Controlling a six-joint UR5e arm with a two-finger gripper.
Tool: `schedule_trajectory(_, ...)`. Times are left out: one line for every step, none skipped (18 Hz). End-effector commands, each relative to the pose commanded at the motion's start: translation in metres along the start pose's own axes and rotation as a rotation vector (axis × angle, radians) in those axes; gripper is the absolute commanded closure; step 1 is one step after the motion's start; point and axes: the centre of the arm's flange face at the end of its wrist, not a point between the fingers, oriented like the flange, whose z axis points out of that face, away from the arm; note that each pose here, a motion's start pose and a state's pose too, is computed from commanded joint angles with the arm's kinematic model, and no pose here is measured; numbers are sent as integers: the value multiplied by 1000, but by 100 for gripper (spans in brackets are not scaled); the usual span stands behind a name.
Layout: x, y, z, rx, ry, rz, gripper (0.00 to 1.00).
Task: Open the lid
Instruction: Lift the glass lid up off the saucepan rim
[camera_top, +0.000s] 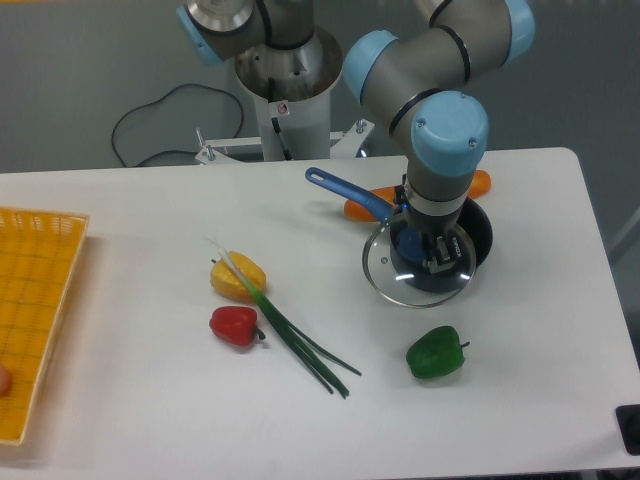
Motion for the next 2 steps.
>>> schedule_trajectory(0, 0, -1, 0, 0, 0, 37)
schedule_trajectory(1, 0, -1, 0, 0, -2, 37)
